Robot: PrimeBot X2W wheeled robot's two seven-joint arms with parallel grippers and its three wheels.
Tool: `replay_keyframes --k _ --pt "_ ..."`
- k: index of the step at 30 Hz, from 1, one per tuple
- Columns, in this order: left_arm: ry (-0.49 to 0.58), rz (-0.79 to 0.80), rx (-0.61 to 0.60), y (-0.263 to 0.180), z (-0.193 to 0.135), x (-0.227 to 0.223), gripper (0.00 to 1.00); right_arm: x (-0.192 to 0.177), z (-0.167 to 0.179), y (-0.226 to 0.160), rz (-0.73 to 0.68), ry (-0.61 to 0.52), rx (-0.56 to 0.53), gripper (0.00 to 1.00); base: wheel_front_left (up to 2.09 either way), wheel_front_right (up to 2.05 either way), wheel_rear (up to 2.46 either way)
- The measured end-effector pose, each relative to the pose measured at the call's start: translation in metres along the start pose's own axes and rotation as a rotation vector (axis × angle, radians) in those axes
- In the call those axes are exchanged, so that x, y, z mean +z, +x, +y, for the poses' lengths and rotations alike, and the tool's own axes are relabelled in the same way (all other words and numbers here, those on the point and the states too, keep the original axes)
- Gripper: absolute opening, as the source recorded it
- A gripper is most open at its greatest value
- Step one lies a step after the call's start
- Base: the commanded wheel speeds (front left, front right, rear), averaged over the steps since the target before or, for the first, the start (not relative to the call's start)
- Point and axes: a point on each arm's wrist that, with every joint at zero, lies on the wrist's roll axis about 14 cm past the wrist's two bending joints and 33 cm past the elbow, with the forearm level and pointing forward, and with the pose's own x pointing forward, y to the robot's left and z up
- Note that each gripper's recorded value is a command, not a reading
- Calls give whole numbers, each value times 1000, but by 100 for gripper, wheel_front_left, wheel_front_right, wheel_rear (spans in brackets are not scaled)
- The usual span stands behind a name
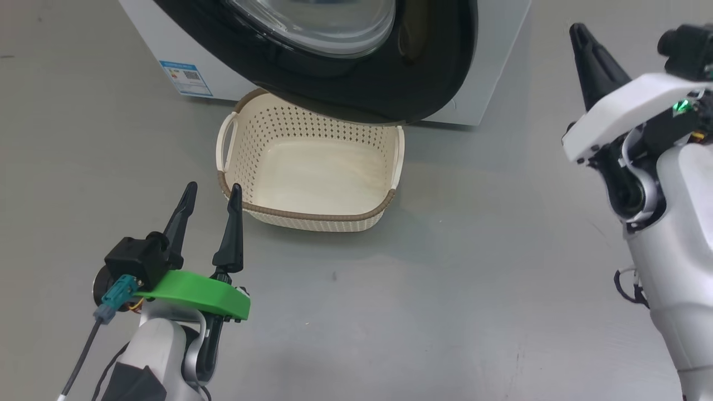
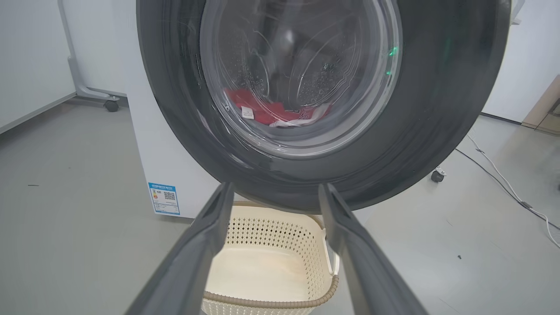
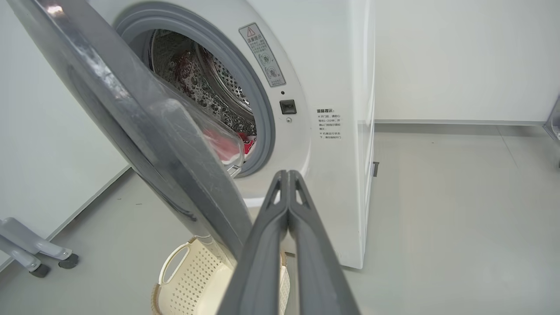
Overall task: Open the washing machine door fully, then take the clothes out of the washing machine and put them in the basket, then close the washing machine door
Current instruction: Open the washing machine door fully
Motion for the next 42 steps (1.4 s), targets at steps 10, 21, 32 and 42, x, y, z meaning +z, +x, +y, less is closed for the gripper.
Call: replay_keyframes --k 10,21,32,42 --pt "15 -24 -36 1 -14 8 100 -23 -14 -56 -99 -31 -95 0 0 0 0" --pt "21 -25 -47 -1 -18 7 100 -40 -19 -90 -162 -31 -189 4 0 0 0" --pt "21 -26 -52 0 -20 7 100 -57 -18 -104 -139 -24 -227 100 0 0 0" --pt "27 -33 -56 0 -21 9 100 -53 -17 -107 -166 -4 -238 100 0 0 0"
